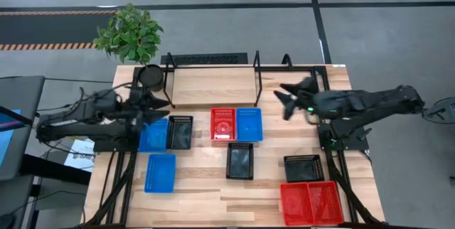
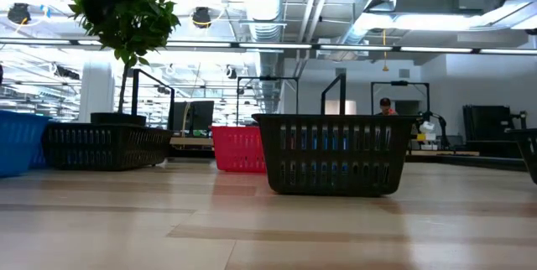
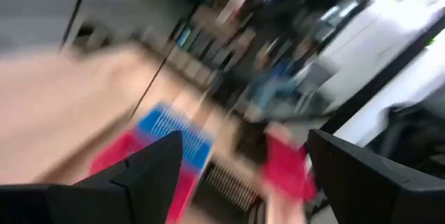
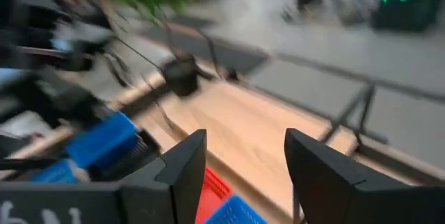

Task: Stack baskets on shelf by color
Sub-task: Put the top right blue bin on the shelf

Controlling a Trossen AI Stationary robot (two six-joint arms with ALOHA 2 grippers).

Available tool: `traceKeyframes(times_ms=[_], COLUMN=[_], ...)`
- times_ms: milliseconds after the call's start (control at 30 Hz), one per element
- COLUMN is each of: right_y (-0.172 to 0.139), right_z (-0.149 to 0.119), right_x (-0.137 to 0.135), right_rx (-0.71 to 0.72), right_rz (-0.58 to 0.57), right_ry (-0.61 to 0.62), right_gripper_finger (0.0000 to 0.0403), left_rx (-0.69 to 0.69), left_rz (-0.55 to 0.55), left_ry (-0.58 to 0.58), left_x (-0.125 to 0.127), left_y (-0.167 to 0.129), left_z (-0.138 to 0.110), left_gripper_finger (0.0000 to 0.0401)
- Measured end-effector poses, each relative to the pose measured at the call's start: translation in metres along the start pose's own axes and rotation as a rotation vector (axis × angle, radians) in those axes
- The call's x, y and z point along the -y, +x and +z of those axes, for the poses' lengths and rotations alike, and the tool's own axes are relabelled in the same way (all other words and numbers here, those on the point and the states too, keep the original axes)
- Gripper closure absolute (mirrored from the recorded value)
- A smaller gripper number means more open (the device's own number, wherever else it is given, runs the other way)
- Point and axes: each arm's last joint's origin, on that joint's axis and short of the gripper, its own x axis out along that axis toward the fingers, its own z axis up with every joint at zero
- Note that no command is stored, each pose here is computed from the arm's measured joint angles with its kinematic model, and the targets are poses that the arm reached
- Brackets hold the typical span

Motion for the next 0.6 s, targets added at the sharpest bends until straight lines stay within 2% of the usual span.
traceKeyframes(times_ms=[133, 367, 600], right_y=[0.033, 0.08, 0.092], right_z=[-0.005, -0.049, -0.08], right_x=[-0.017, -0.022, -0.027], right_rx=[-0.144, -0.453, -0.573], right_rz=[-0.098, -0.256, -0.378], right_ry=[0.014, -0.003, -0.004], right_gripper_finger=[0.0187, 0.0188, 0.0188], left_rx=[-0.167, -0.385, -0.385], left_rz=[0.126, 0.347, 0.556], left_ry=[-0.109, -0.226, -0.229], left_x=[0.0, -0.015, -0.025], left_y=[0.007, 0.011, 0.004], left_z=[-0.001, -0.023, -0.03], left_gripper_finger=[0.0117, 0.0131, 0.0132])
